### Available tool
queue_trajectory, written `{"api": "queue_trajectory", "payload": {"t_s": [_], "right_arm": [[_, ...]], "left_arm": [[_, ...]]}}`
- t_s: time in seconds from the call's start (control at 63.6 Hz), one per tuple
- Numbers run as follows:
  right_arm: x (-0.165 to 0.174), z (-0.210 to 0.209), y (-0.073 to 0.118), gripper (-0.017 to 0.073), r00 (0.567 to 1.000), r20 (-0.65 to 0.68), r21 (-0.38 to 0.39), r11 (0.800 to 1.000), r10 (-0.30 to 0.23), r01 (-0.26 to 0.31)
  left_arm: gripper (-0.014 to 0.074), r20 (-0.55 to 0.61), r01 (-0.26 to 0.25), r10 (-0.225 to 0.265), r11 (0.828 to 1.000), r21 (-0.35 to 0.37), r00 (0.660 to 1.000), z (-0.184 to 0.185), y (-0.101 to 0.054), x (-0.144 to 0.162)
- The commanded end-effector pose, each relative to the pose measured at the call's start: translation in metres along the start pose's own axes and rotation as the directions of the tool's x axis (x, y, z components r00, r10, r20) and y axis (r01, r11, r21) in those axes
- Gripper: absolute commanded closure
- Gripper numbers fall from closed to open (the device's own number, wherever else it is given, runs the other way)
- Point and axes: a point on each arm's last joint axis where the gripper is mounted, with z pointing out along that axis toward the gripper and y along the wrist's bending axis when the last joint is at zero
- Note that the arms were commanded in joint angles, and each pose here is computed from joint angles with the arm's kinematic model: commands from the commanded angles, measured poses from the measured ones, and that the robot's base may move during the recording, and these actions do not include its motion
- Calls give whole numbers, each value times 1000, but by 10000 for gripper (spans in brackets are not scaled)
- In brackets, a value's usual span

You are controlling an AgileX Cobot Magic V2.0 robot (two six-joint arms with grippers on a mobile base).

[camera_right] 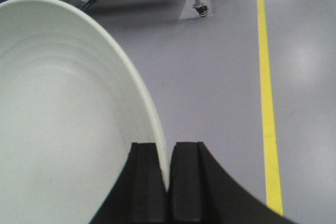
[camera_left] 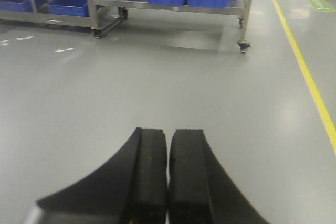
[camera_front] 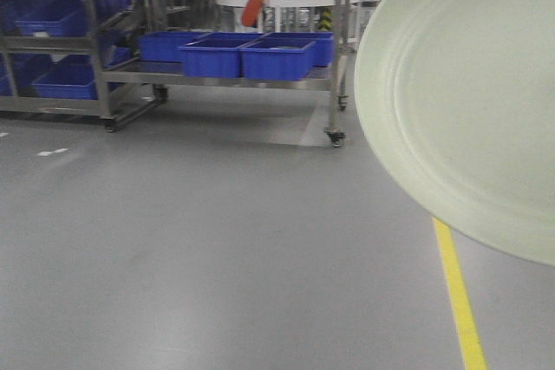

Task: Place green plate on second shelf with right arm
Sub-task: 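Carry the plate in the right gripper while driving across the floor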

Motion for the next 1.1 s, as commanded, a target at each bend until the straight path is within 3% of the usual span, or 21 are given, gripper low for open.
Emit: {"api": "queue_trajectory", "payload": {"t_s": [0.0, 1.084], "right_arm": [[-20, -4, 6, 503, 991, 136, -39, 999, 11, -6], [-20, -4, 6, 503, 991, 136, -37, 999, 6, -1]], "left_arm": [[469, 67, 5, -7, 1000, 30, 998, 2, -2, 4], [469, 67, 5, -7, 1000, 30, 998, 2, -2, 4]]}}
